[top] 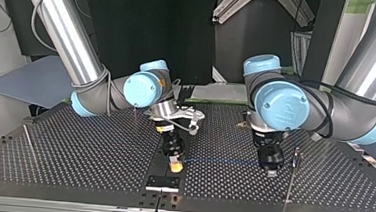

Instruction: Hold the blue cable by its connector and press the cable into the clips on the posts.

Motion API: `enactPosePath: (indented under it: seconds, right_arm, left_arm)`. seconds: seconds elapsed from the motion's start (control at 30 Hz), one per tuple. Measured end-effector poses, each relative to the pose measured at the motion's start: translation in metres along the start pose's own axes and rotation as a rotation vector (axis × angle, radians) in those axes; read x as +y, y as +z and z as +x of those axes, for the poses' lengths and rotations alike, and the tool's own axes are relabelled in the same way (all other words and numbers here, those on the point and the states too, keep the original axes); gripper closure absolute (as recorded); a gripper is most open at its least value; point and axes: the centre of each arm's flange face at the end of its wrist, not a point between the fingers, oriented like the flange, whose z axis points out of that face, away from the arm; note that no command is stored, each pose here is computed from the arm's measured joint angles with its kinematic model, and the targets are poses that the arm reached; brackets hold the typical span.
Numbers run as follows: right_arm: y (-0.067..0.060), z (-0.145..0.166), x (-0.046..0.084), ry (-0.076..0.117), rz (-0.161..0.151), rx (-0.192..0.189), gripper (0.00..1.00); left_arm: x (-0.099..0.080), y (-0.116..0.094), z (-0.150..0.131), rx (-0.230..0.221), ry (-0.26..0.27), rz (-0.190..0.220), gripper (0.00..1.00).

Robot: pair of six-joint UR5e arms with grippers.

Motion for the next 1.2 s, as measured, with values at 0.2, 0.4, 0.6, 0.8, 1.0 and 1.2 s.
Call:
enactPosePath:
  seconds: [0.2, 0.4, 0.6, 0.8, 1.0, 1.2]
  right_arm:
    - [0.0, 0.0, 0.0, 0.0, 0.0, -0.001, 1.0]
    - [-0.004, -0.011, 0.002, 0.0, -0.004, -0.024, 1.0]
    - [-0.014, -0.035, 0.011, -0.005, -0.023, -0.075, 1.0]
    - [-0.027, -0.058, 0.026, -0.017, -0.072, -0.122, 1.0]
    - [-0.04, -0.08, 0.036, -0.04, -0.117, -0.169, 1.0]
    - [-0.051, -0.102, 0.042, -0.051, -0.131, -0.193, 1.0]
  left_arm:
    - [0.002, -0.001, 0.001, 0.004, 0.001, -0.03, 1.0]
    - [-0.004, -0.004, 0.011, 0.013, 0.01, -0.005, 1.0]
    - [-0.021, -0.007, 0.036, 0.044, 0.025, 0.029, 1.0]
    - [-0.034, -0.018, 0.057, 0.05, 0.024, 0.055, 1.0]
    - [-0.046, -0.029, 0.083, 0.054, 0.024, 0.077, 1.0]
    - [-0.068, -0.044, 0.129, 0.091, 0.03, 0.094, 1.0]
